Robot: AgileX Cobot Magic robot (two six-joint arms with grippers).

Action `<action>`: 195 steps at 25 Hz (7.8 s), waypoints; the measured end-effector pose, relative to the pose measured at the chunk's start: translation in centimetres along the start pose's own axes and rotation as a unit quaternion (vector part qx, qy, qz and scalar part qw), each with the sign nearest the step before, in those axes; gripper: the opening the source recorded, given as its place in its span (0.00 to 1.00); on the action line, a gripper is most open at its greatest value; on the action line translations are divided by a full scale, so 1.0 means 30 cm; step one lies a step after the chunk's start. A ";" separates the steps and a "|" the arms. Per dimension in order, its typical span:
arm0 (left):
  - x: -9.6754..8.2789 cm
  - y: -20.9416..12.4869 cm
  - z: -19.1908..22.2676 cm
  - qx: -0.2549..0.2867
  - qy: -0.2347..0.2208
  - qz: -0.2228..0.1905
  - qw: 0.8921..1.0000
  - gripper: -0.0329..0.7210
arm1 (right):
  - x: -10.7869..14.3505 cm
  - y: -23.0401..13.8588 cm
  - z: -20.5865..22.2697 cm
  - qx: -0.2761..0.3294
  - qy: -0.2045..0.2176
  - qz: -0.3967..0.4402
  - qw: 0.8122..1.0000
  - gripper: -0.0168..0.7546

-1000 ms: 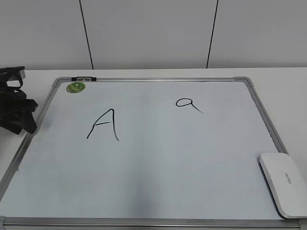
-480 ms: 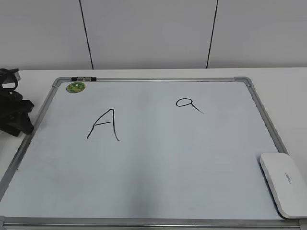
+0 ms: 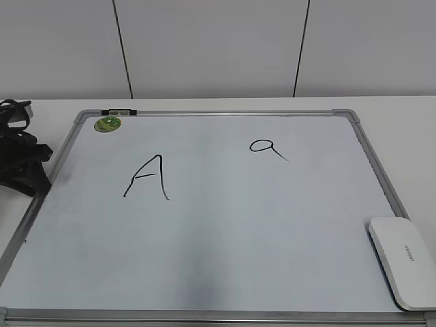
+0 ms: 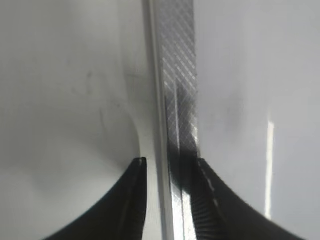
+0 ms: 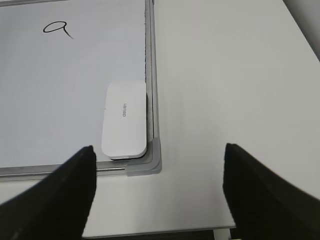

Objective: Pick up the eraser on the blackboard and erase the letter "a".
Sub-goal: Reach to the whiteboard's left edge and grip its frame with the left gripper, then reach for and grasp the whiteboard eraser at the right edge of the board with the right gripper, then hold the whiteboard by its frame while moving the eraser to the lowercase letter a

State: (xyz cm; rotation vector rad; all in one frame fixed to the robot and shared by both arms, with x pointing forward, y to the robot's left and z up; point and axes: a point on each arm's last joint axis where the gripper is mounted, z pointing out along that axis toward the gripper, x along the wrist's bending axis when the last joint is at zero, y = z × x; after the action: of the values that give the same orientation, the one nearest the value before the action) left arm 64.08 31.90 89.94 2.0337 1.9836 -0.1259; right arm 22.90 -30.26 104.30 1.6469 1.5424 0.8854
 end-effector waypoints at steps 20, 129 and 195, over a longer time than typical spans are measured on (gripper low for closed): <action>-0.001 0.002 0.009 0.007 -0.013 -0.012 1.000 0.09 | 0.000 0.000 0.000 0.000 0.000 0.000 1.000 0.78; -0.001 0.002 0.008 0.010 -0.013 -0.010 1.000 0.09 | 0.216 0.516 0.904 0.345 0.051 -0.046 0.936 0.71; -0.003 0.002 0.006 0.012 -0.019 -0.015 1.000 0.08 | 0.814 0.468 1.541 0.391 0.142 -0.227 0.881 0.71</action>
State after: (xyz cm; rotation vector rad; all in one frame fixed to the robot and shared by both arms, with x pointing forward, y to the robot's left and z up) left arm 64.15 31.78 89.81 2.0014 1.9996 -0.1934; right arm 71.00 -8.31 92.70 1.5617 2.5900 0.2394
